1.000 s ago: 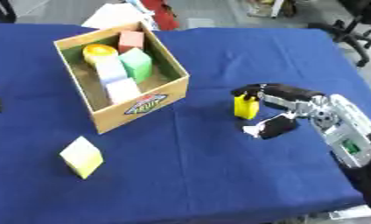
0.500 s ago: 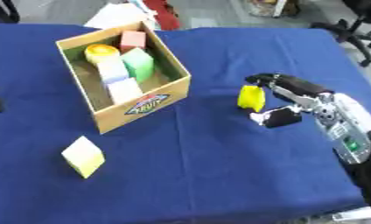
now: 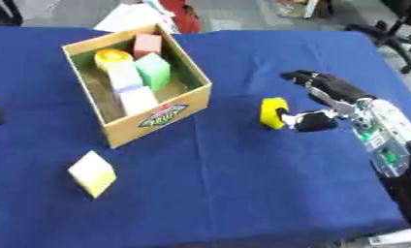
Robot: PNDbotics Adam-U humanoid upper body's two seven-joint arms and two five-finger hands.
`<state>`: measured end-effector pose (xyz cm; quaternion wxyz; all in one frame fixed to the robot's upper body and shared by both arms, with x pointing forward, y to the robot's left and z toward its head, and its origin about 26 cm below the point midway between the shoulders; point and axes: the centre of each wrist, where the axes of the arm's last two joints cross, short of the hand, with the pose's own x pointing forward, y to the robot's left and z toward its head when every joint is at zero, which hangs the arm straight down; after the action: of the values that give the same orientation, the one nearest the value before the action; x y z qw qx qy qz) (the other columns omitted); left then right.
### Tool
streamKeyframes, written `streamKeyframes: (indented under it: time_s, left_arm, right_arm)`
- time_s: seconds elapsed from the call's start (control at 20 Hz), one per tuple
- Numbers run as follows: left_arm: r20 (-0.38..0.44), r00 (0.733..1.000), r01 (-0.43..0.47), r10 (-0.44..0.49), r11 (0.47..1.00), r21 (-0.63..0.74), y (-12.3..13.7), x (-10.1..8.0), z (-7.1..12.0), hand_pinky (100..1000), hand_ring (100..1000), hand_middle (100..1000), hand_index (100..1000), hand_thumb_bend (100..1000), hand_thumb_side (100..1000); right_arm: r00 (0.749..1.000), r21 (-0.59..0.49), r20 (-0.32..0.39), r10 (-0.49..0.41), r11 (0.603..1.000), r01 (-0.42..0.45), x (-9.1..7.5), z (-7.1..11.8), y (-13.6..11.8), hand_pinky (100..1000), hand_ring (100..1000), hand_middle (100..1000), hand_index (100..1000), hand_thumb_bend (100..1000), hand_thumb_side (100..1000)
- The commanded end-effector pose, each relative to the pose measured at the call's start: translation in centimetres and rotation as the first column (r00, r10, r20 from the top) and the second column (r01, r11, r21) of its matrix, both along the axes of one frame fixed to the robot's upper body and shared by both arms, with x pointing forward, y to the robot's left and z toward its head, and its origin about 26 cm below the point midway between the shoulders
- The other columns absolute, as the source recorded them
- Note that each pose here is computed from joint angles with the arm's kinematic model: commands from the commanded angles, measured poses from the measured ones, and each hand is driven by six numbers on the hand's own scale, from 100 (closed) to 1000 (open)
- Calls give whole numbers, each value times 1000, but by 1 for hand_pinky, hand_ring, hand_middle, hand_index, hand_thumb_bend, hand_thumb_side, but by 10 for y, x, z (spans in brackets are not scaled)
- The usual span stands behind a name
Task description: Pick up objects on the table and place them in the box.
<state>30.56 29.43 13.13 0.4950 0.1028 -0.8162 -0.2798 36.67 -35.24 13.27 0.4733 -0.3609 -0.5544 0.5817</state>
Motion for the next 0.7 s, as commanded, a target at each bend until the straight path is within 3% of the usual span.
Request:
streamKeyframes:
  time_s: [0.05,0.7]
  left_arm:
    - [29,1000,3,-4,1000,14,2,1,9,739,617,589,782,114,656]
    - [27,1000,7,-7,1000,12,1,0,9,739,618,591,782,102,661]
  right_arm:
    - [1000,-52,-16,-24,998,24,5,4,-7,864,905,916,1000,209,536]
    - [995,-52,-102,7,999,-13,13,-9,-4,854,892,868,968,197,504]
